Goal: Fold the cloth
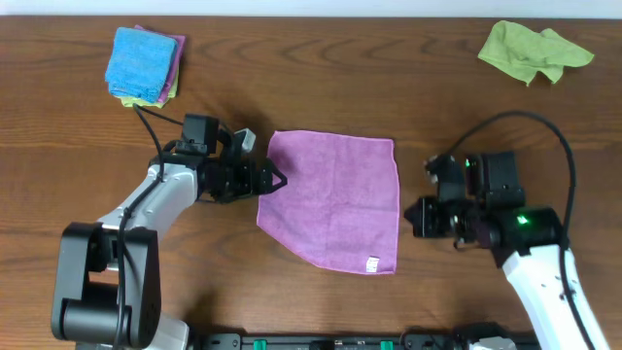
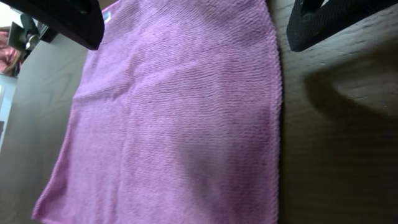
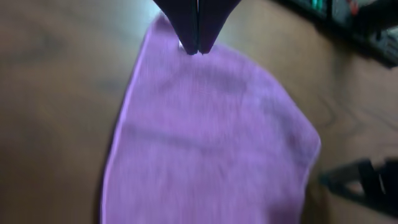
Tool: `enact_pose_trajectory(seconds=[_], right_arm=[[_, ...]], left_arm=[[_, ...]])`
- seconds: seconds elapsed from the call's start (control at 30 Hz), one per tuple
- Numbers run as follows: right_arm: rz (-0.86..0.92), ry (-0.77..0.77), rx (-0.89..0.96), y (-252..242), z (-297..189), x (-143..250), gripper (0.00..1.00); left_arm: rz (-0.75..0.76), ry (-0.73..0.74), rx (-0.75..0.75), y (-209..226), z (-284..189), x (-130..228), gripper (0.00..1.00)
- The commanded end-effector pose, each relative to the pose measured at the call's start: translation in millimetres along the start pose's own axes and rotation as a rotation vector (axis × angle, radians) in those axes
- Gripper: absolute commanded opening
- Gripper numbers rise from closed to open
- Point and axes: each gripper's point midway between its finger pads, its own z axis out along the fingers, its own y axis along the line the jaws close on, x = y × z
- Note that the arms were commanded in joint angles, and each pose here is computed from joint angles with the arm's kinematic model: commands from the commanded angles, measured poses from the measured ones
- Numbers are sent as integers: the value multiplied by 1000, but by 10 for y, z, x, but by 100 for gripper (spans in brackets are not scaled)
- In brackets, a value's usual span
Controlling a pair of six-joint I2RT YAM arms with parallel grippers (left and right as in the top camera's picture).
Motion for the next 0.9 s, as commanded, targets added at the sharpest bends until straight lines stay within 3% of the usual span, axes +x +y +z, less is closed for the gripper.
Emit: enact_pose_trajectory(seconds=[0.0, 0.27, 0.57, 0.87], right_arm=[[-31, -16, -15, -7, 120, -164, 1], [-41, -5, -87, -66, 815, -504, 2], [-70, 124, -96, -35, 1380, -265, 2], [-58, 145, -83, -103, 1527, -224, 1]], left_arm=[[-8, 24, 0, 92, -12, 81, 95], [-62, 53, 33, 112, -46, 175, 96], [-77, 66, 99, 61, 2, 274, 96], [-58, 35, 143, -1, 14, 202, 95]])
